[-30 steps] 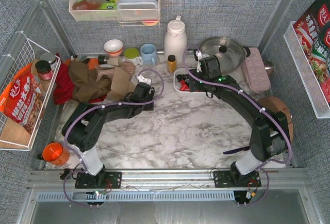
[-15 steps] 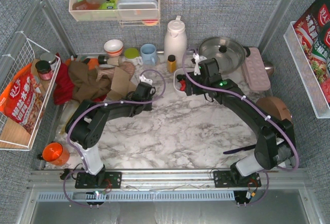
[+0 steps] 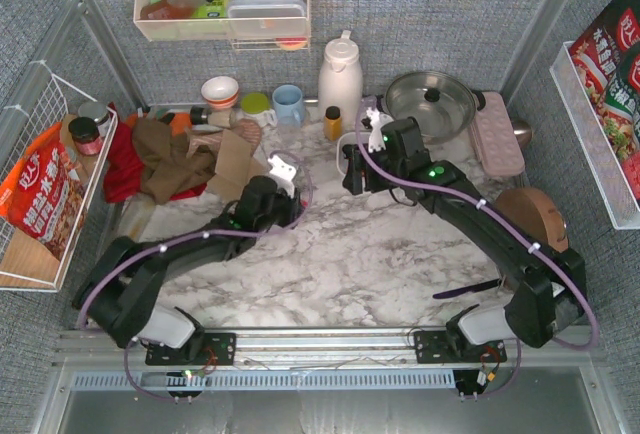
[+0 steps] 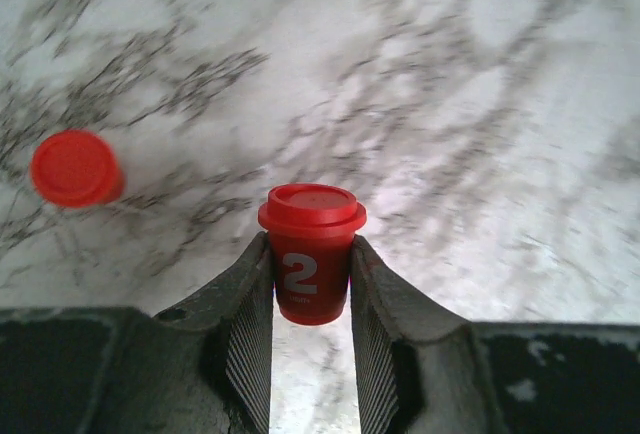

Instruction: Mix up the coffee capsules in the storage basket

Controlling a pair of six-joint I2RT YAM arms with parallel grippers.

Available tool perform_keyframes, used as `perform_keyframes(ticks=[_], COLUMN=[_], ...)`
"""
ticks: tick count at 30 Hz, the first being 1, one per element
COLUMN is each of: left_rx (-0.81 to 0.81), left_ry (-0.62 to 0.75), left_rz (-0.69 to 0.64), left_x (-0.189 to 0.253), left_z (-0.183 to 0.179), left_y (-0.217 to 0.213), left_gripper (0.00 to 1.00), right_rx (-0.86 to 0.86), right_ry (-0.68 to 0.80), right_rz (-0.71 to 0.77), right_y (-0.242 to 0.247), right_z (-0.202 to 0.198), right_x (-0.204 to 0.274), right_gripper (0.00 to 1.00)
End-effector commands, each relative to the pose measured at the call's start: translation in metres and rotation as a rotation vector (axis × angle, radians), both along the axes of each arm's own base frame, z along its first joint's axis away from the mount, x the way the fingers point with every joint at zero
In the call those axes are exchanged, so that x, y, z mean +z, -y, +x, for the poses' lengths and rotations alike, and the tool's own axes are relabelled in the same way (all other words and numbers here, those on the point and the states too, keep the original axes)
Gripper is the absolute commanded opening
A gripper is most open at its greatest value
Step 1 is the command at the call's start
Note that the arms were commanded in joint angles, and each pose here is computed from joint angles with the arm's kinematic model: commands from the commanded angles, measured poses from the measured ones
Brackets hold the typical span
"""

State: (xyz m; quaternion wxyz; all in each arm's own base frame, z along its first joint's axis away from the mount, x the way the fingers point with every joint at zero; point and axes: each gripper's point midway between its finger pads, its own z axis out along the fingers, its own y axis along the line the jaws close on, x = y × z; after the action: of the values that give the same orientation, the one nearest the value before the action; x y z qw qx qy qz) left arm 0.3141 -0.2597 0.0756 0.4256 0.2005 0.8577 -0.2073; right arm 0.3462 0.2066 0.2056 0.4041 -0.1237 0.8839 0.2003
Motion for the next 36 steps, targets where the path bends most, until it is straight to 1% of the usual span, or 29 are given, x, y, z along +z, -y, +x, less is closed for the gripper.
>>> perform_keyframes(ticks=[1, 3, 6, 9, 13, 17, 24, 36], left_rx=[-0.186, -0.245, -0.318, -0.371, -0.404, -0.414, -0.413, -0.427], left_ry=[0.27, 0.38, 0.496, 0.564, 0.632, 0.665, 0.693, 0.709], left_rz=[-0.15, -0.173, -0.187, -0.202, -0.22, -0.232, -0.247, -0.258], left_x=[0.061, 0.081, 0.099, 0.112, 0.128, 0.138, 0.15, 0.157], left_z=[-0.017, -0.03, -0.048, -0.061, -0.071, -0.076, -0.08, -0.085], left_y=[0.034, 0.042, 0.052, 0.06, 0.066, 0.068, 0.069, 0.075], left_gripper=[0.29, 0.3, 0.3, 0.3, 0.3, 0.29, 0.29, 0.28], right_rx=[0.077, 0.11, 0.152, 0.205, 0.249, 0.256, 0.25, 0.26], right_ry=[-0.013, -0.014, -0.019, -0.044, -0.063, -0.072, -0.063, -0.077], right_rz=[0.096, 0.138, 0.202, 0.249, 0.256, 0.237, 0.195, 0.266], right_y=[-0.027, -0.039, -0.055, -0.071, -0.081, -0.079, -0.071, -0.081], right_z=[-0.018, -0.026, -0.036, -0.048, -0.063, -0.072, -0.075, -0.078], right_x=[0.015, 0.022, 0.032, 0.037, 0.036, 0.032, 0.031, 0.036], right_gripper=[0.66, 0.66, 0.66, 0.66, 0.69, 0.71, 0.71, 0.6])
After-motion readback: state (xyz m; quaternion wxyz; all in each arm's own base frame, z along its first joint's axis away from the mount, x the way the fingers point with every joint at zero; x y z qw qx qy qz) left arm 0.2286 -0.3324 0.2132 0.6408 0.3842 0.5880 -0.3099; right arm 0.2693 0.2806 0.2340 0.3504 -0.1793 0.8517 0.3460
